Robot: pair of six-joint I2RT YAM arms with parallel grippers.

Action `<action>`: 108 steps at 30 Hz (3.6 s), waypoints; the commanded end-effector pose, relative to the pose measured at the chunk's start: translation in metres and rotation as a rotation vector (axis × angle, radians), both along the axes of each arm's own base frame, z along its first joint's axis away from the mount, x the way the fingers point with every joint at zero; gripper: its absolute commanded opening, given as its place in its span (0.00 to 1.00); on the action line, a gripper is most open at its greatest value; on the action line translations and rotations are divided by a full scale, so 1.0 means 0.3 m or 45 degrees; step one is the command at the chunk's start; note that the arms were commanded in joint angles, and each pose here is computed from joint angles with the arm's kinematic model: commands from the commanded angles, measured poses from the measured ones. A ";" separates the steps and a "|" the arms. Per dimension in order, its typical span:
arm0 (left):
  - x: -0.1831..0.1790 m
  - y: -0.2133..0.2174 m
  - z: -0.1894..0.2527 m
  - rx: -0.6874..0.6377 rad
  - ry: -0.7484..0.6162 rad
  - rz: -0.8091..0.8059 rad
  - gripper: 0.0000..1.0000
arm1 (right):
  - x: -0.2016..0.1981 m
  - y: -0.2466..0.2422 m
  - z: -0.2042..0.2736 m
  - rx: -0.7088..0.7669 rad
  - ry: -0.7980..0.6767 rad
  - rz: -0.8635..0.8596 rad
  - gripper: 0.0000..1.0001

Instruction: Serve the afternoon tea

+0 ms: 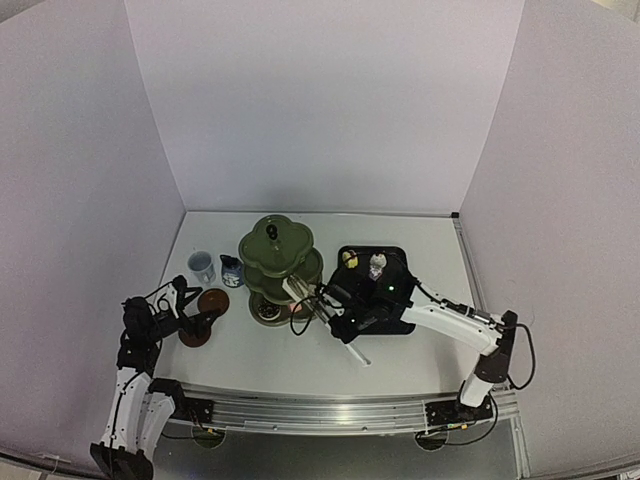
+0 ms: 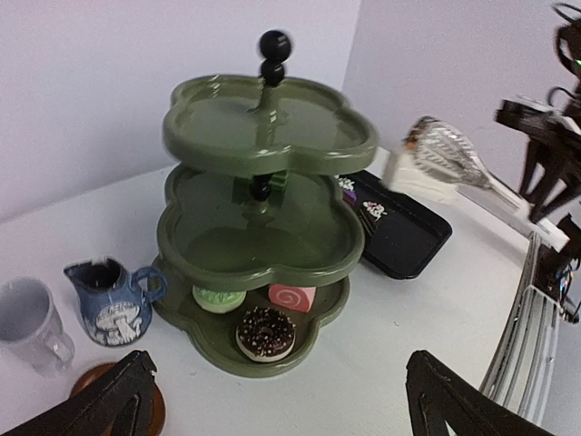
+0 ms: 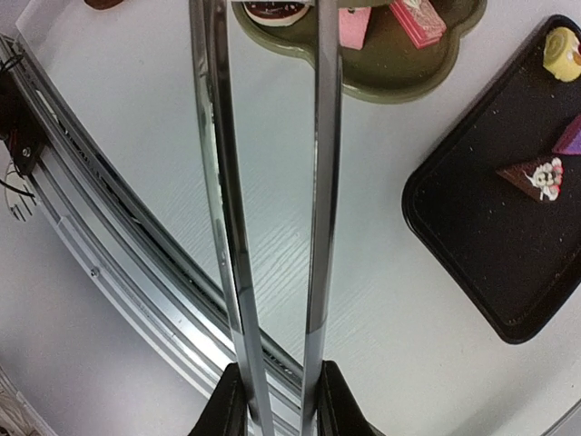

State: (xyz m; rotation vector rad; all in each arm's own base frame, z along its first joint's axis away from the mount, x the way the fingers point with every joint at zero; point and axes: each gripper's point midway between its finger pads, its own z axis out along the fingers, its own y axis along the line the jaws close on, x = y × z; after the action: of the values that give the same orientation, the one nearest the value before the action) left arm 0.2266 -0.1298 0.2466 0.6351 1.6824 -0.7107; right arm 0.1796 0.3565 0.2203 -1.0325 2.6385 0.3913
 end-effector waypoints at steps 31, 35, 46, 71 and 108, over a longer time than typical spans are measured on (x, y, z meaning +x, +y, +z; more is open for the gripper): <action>-0.200 -0.207 -0.024 0.804 -1.048 -0.768 0.89 | 0.171 0.206 -0.163 -0.208 -0.068 -0.071 0.00; -0.182 -0.274 -0.057 0.947 -1.381 -0.826 0.89 | 0.172 0.216 -0.177 -0.206 -0.053 -0.086 0.00; -0.115 -0.576 -0.139 1.136 -1.845 -0.901 0.78 | 0.176 0.243 -0.178 -0.176 -0.035 -0.106 0.00; 0.149 -0.714 -0.128 1.294 -1.833 -0.559 0.65 | 0.166 0.275 -0.180 -0.126 -0.007 -0.080 0.00; 0.121 -0.737 -0.217 1.296 -1.849 -0.715 0.00 | 0.176 0.291 -0.194 -0.113 -0.004 -0.101 0.16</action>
State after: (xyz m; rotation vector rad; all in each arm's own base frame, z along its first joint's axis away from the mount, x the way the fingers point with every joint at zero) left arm 0.2671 -0.3489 0.1667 1.8392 0.3669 0.3835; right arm 0.2399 0.4288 0.1597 -0.9278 2.7209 0.1979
